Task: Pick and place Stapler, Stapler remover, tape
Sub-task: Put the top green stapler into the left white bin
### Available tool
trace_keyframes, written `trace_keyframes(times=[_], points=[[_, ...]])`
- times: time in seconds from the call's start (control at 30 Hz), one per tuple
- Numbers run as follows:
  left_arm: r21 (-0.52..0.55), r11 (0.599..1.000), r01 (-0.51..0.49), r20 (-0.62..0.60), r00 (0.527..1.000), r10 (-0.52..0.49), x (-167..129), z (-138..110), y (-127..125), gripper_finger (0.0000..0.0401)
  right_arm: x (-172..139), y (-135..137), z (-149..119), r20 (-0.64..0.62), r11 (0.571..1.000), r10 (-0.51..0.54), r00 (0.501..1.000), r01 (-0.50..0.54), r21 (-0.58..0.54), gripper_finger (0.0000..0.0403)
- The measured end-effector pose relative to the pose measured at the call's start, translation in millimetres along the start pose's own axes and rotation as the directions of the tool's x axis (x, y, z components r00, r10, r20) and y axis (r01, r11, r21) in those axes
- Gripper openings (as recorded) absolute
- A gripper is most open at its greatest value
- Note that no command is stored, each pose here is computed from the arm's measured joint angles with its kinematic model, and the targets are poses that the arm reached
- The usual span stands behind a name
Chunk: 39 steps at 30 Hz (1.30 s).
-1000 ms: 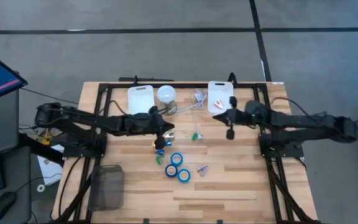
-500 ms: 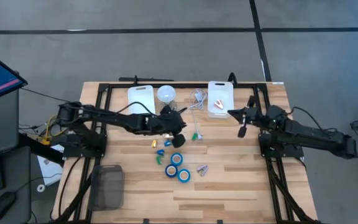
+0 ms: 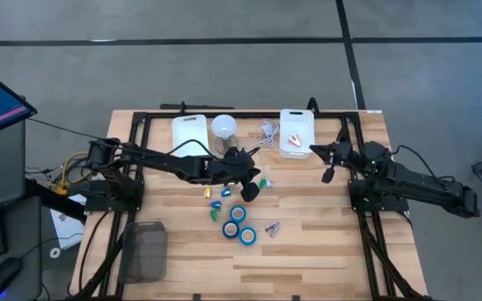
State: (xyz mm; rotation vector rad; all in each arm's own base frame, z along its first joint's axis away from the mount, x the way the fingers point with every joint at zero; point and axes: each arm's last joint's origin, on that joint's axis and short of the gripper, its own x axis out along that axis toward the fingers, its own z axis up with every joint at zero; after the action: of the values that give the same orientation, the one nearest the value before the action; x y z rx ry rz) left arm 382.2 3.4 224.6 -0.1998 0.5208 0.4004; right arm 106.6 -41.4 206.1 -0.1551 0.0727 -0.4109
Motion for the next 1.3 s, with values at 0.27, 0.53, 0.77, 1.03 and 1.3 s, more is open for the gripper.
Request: trace_keyframes(times=[0.27,0.53,0.77,1.03,1.3], points=[[-0.151,0.989,-0.01,0.018,1.0,0.013,1.6,4.8,7.6,0.0005,0.0,0.0,0.0,0.0,1.0,0.0,1.0,0.0,-0.004,0.0],[-0.25,0.967,-0.045,0.035,0.998,0.055,-0.8,2.1,-0.7,0.0003,0.0,-0.1,-0.1,0.0,1.0,-0.001,1.0,0.001,-0.02,0.0],[-0.192,0.981,-0.025,0.094,0.995,0.044,10.2,27.1,-25.9,0.0003,0.0,-0.2,0.3,0.004,1.0,-0.003,1.0,0.003,-0.02,0.0],[-0.122,0.982,-0.142,-0.178,0.977,0.119,36.8,41.4,-28.3,0.0003,0.0,0.0,-0.4,-0.005,1.0,-0.001,1.0,0.001,-0.02,0.0],[-0.231,0.949,-0.212,-0.364,0.924,0.118,60.7,17.7,-11.8,0.0003,0.0,-0.5,-2.0,-0.024,1.0,-0.022,0.999,0.021,-0.022,0.0]])
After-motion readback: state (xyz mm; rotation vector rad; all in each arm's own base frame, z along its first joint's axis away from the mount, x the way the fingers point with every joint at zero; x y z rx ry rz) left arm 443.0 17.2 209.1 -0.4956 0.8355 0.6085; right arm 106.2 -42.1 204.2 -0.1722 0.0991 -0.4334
